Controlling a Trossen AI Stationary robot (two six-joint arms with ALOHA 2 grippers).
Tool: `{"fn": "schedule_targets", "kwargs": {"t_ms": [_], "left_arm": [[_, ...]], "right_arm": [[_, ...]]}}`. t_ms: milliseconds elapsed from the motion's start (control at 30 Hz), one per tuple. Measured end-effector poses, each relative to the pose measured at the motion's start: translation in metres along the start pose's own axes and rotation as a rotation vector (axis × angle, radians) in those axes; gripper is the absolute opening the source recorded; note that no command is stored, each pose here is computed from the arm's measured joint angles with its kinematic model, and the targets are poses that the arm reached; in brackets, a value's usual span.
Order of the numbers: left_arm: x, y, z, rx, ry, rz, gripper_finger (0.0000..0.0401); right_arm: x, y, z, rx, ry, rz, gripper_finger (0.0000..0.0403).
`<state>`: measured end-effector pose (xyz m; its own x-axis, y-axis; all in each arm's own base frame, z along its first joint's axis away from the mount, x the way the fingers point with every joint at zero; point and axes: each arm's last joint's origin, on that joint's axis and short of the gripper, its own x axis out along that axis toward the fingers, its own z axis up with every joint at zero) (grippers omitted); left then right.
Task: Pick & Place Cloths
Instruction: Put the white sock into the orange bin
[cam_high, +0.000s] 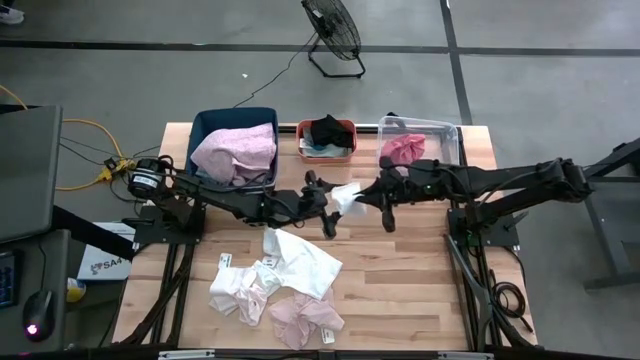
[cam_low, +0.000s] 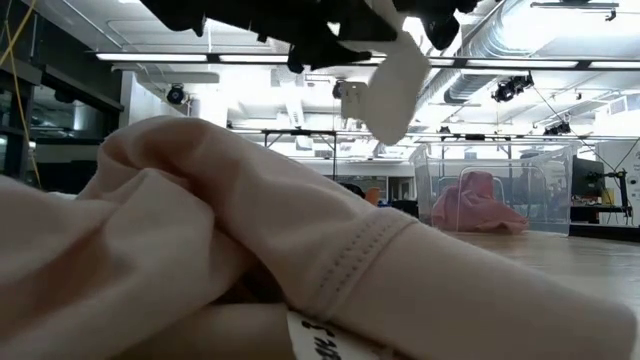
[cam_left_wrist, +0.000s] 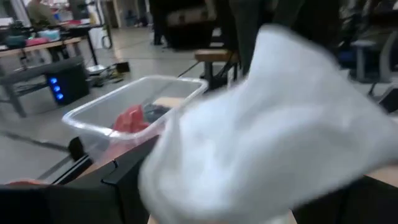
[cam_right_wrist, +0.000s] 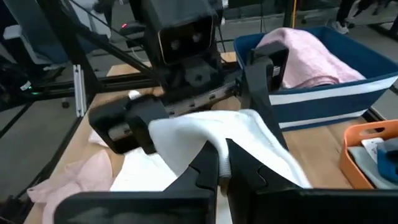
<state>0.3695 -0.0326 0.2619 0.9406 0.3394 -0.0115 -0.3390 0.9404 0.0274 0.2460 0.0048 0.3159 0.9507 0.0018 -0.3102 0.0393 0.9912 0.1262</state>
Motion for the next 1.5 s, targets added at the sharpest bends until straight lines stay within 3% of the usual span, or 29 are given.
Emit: {"fn": "schedule_targets", "kwargs": {"t_ms": [200,467,633,933,1033,1200,1367,1500], "left_arm": [[0.0,-0.001,0.001,-0.005,-0.01,-0.023,0.0287],[0.0,-0.003,0.001,-0.008,-0.013,-0.093,0.0259],[0.0,-0.003,0.002,-0.011,-0.017,-0.093,0.0192],[0.0,-0.001,0.002,-0.012,-0.016,-0.041,0.002],[0.0,-0.001,0.002,-0.015,-0.016,-0.028,0.0012],[0.0,0.0,0.001,-0.011,-0.007,-0.007,0.0005],[0.001,0.004,-0.003,0.011,0.028,0.081,0.0003],[0.006,0.019,-0.005,0.024,0.047,0.194,0.0002]], "right_arm": [[0.007,-0.001,-0.004,0.0,0.031,0.001,0.0005],[0.008,-0.012,-0.003,0.006,0.015,-0.121,0.0005],[0.008,-0.015,-0.003,0.01,0.017,-0.124,0.0005],[0.008,-0.014,-0.003,0.006,0.019,-0.111,0.0005],[0.008,-0.014,-0.003,-0.002,0.019,-0.11,0.0009],[0.005,-0.014,-0.002,-0.04,0.023,-0.11,0.0054],[-0.01,-0.013,0.003,-0.05,-0.001,-0.115,0.0136],[-0.031,-0.016,0.004,-0.051,-0.003,-0.219,0.0202]]}}
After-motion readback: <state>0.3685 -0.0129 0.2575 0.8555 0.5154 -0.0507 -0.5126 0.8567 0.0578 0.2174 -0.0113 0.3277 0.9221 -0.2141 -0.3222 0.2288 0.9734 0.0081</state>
